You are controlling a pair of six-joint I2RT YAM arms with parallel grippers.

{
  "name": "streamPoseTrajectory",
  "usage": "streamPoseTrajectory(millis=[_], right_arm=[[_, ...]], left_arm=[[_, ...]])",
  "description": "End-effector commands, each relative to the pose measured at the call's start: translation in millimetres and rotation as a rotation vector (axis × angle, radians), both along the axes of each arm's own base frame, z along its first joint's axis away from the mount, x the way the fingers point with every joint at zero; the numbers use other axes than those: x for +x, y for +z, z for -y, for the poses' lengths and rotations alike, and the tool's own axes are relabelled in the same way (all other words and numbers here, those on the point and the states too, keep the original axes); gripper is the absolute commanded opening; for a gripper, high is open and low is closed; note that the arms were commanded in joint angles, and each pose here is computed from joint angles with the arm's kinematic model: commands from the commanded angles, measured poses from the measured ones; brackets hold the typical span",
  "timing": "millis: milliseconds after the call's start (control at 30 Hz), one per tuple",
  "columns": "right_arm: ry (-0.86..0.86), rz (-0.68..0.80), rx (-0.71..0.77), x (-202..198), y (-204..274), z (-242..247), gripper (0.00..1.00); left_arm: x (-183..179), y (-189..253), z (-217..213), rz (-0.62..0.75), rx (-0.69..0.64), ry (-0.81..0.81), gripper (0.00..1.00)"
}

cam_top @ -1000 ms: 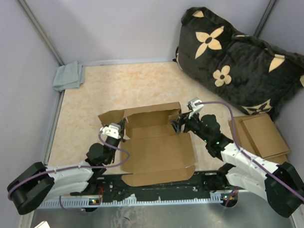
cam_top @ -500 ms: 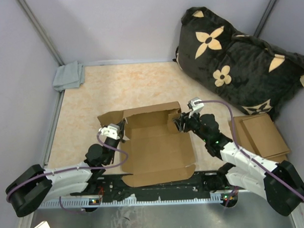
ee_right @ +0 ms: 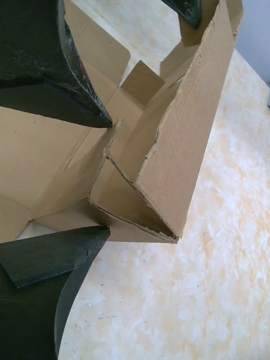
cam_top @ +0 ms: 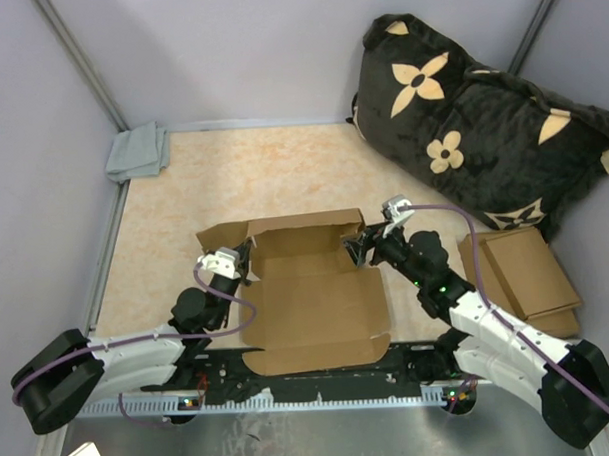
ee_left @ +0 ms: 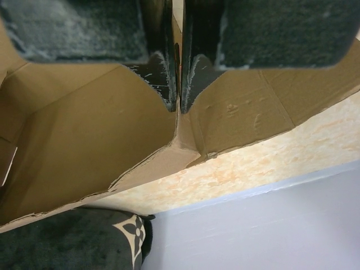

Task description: Fold the paper box

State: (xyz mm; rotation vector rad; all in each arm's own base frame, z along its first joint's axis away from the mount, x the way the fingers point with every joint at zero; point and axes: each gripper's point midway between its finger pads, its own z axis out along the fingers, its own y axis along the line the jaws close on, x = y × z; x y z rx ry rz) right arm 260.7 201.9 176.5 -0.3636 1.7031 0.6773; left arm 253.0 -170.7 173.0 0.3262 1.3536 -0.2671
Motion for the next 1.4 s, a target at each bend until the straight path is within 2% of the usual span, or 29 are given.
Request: streamPoseTrajectory(millis=[0,100,267,433,600,933,1367], right_arm=[[0.031,0.038,-0.003,-0.9,11.8,-3.7,0.72],[0.012,0.043,-0.003,1.5,15.4,-1.1,0.72],[-0.039,0.093,0.038,2.6,41.0,8.0,0.72],[-0.078,0.141,0.047,-0.4,69.9,19.0,0.69],[-0.086,0.133,0.022,-0.1,83.3,21.6,0.64],[-0.082,0.081,-0.077,11.9,85.0,17.1,0.56],[0.013,0.034,-0.061,-1.1,79.7,3.6,0.5]], left_arm=[[-4.9,2.5,8.5,-0.002,-0.024,-0.049,0.11],[-7.8,4.0,8.0,0.002,-0.046,-0.061,0.11],[-8.4,0.2,7.5,-0.015,-0.045,-0.061,0.04],[-6.7,-3.9,6.5,-0.031,-0.035,-0.048,0.0],[-4.0,-4.6,7.4,-0.044,-0.028,-0.037,0.0],[-2.4,-7.3,6.3,-0.061,-0.024,-0.024,0.0],[-1.2,-8.1,6.5,-0.076,-0.016,-0.017,0.0]])
